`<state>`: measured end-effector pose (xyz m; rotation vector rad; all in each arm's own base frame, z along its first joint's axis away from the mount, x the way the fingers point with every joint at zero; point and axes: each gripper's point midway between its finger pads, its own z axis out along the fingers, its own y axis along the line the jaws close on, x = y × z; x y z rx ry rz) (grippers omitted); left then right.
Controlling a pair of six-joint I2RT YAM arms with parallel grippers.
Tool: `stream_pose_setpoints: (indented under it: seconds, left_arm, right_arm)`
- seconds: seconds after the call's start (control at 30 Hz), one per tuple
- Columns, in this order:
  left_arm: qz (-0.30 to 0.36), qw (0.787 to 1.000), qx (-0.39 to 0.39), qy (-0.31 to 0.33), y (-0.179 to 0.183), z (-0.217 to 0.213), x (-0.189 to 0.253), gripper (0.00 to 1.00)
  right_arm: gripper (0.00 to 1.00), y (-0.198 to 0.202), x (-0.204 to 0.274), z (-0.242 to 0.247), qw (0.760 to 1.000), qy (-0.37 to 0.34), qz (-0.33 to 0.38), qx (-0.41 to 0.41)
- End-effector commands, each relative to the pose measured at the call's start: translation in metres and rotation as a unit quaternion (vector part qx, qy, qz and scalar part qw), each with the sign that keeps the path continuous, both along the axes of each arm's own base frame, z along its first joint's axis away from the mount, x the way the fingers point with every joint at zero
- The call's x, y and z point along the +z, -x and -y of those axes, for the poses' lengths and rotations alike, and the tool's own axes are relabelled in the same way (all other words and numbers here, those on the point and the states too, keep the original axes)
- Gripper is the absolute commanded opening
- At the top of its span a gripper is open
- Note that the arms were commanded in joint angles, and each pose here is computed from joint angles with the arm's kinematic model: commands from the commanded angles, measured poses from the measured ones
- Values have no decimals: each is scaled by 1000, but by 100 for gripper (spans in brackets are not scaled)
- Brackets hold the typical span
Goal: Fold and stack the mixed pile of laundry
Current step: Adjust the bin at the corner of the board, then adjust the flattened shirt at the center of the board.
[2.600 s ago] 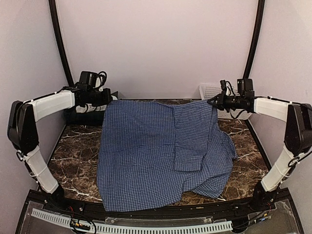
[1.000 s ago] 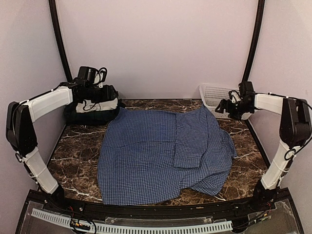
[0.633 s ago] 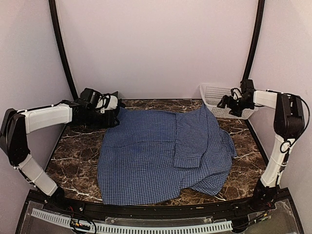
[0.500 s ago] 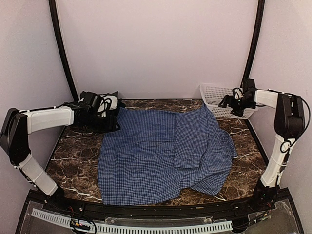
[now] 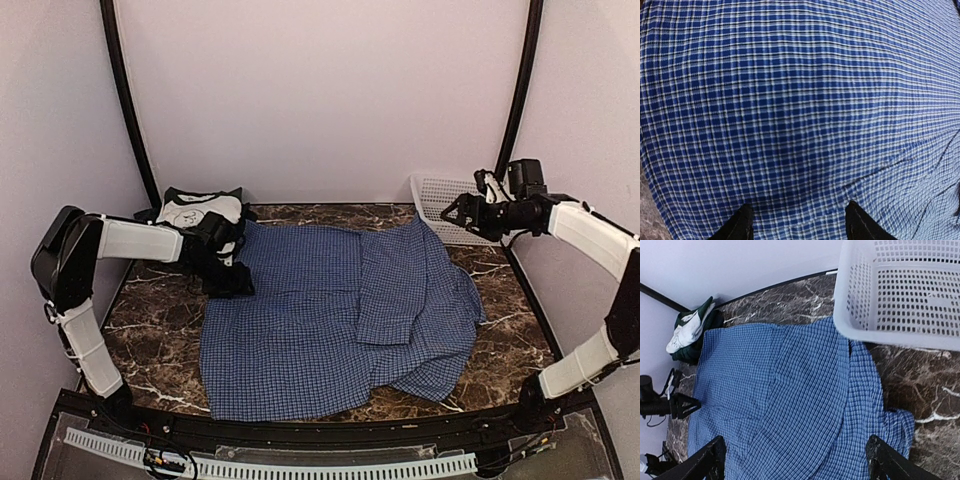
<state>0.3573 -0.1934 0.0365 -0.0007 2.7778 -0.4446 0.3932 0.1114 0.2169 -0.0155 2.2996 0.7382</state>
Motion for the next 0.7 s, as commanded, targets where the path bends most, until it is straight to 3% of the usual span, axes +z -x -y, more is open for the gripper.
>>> stream_pose_setpoints:
  seconds: [0.0, 0.13, 0.23, 0.37, 0.4, 0.5, 0.57, 0.67]
  left_arm:
    - [-17, 999, 36, -19, -16, -21, -11, 62]
    - [-20, 996, 84, -14, -34, -54, -16, 60]
    - [21, 995, 93, -24, -49, -65, 10, 59]
    - [116, 993, 17, -15, -44, -27, 71, 60]
    - [140, 989, -40, -20, -31, 3, 82, 60]
    - [219, 960, -173, -1, 14, 65, 122, 60]
    - [243, 934, -256, 49, 55, 104, 137, 56]
    - [301, 874, -367, 102, 116, 154, 160, 51]
  right_arm:
    - [94, 46, -13, -23, 999, -29, -35, 28]
    - [94, 88, -14, -39, 996, -34, -54, 56]
    - [92, 117, -10, -53, 993, -48, -62, 85]
    - [88, 152, -12, -67, 988, -51, -82, 118]
    - [87, 160, -14, -69, 987, -52, -88, 124]
    - [81, 180, -21, -75, 983, -52, -104, 142]
    - [77, 186, -28, -76, 981, -46, -111, 149]
    - [65, 187, -35, -78, 980, -44, -115, 158]
